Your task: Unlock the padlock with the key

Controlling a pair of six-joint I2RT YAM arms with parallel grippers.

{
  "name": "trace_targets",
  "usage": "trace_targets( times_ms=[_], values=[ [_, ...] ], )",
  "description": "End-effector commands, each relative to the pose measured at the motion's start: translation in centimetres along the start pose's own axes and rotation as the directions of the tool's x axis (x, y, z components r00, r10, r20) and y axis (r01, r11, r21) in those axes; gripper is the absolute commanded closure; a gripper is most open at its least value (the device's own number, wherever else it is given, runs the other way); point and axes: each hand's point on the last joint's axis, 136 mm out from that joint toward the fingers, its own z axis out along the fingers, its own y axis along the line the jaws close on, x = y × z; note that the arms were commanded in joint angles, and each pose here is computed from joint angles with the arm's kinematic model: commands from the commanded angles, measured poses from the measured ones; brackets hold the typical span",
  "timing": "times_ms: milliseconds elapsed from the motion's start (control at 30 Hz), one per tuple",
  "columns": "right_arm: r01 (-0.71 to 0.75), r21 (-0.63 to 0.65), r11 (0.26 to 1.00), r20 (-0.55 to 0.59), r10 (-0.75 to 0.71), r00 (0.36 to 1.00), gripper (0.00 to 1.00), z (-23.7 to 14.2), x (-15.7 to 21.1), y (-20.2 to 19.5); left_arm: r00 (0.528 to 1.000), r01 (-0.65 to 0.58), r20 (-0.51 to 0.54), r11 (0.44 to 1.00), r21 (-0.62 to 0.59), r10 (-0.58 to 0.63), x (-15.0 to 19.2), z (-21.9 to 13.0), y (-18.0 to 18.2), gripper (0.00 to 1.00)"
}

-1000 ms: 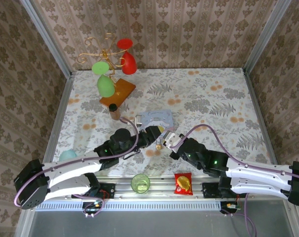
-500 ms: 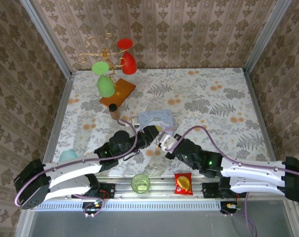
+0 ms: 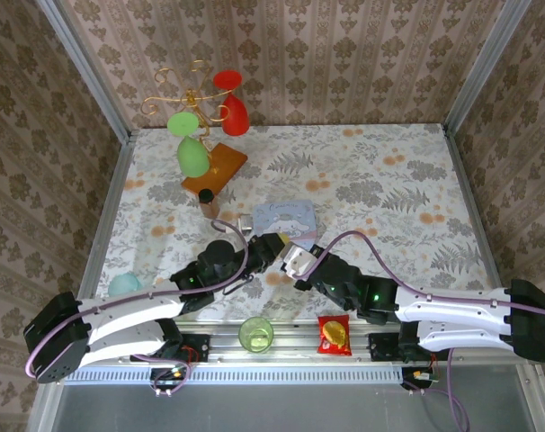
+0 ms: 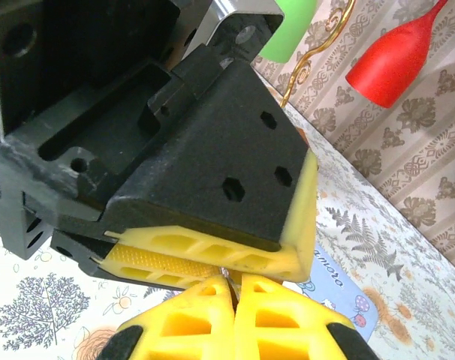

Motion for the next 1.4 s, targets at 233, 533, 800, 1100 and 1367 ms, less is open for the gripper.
trace_targets(
  times_ms=[233,533,800,1100,1367],
  values=[
    [0.011,0.021,1.000,-0.011,-0.011,1.000,0.81,0.2,-0.5,-0.3,1.000,-0.010,0.009,0.999,0.048,0.009,-0.2,-0.5,-1.0,1.00],
    [-0.515,-0.335,0.789,-0.045,0.533,0.845,0.21,-2.7,-0.7,-1.2,0.943,-0.334,0.036,0.941,0.051,0.332,-0.9,-1.6,-3.1,1.00],
    [-0.654,-0.628,0.421,-0.121,0.778,0.617,0.23,-5.2,-6.3,-1.8,0.872,-0.488,0.145,0.848,0.205,0.467,-1.7,-2.7,-6.4,1.00],
    [-0.623,-0.708,0.333,-0.107,0.821,0.561,0.42,-4.2,-8.6,-2.2,0.860,-0.508,0.177,0.781,0.363,0.478,-0.9,-3.3,-9.8,1.00],
    [-0.618,-0.708,0.343,-0.094,0.821,0.564,0.56,-3.8,-8.7,-2.5,0.875,-0.484,0.178,0.789,0.378,0.451,-1.0,-3.5,-10.0,1.00]
  ],
)
